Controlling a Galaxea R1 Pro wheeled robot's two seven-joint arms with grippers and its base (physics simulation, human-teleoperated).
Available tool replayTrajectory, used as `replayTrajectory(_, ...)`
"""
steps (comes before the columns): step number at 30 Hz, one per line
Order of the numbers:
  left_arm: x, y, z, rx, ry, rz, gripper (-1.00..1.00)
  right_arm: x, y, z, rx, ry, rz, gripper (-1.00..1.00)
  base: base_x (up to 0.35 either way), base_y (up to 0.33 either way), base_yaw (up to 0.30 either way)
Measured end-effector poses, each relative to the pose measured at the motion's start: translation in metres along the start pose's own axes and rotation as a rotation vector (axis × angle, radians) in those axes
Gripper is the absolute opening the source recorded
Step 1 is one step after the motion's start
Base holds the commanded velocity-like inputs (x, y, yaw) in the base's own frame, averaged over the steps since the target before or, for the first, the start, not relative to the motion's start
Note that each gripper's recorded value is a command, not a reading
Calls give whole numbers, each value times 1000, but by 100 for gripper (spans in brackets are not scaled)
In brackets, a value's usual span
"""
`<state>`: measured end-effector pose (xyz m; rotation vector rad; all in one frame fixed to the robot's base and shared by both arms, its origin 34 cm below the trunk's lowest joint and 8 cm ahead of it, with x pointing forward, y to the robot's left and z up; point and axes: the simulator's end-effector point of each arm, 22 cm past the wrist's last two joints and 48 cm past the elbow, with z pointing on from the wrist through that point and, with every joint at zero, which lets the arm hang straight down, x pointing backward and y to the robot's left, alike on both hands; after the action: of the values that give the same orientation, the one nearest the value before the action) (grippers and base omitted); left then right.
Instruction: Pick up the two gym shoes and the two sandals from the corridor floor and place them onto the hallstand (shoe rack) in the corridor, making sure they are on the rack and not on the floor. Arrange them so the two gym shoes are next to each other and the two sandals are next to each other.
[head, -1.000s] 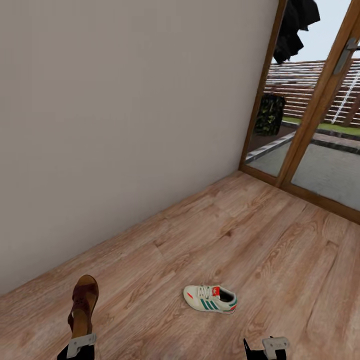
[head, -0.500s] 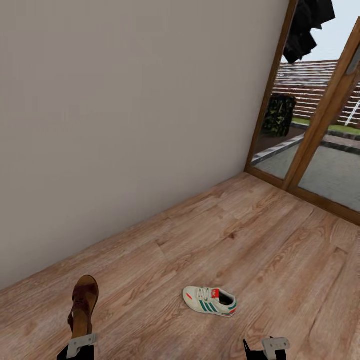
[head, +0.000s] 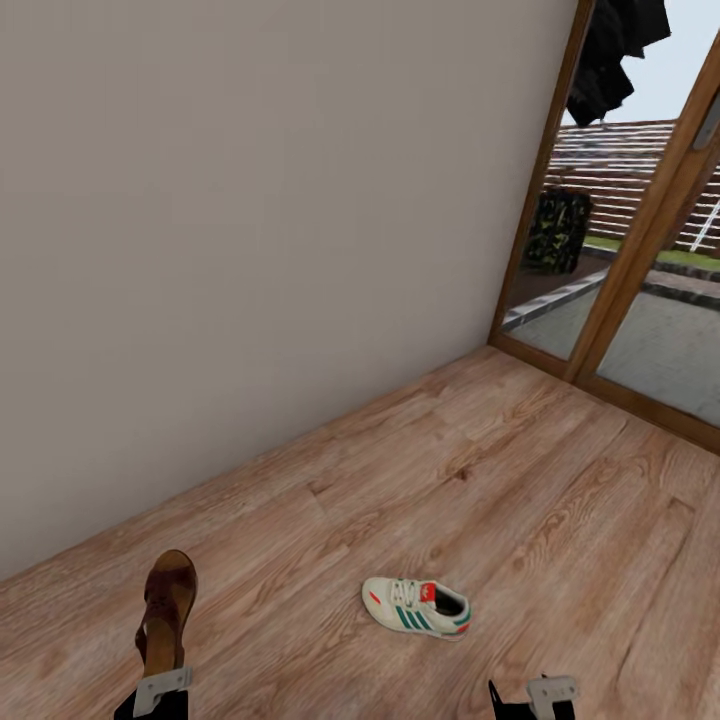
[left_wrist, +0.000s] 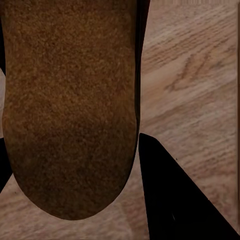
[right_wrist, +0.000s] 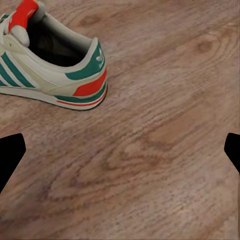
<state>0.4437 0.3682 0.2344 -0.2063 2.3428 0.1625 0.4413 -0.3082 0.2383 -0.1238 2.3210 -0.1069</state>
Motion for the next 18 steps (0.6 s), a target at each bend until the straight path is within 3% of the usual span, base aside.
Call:
replayTrajectory(8, 0, 0, 0, -2, 1, 1, -100, 0, -1, 0, 3, 0, 0, 100, 195, -125, 0)
replayTrajectory(18, 0, 1, 0, -3, 0, 0, -100, 0, -1, 0, 7, -1, 3, 100, 21, -10, 0)
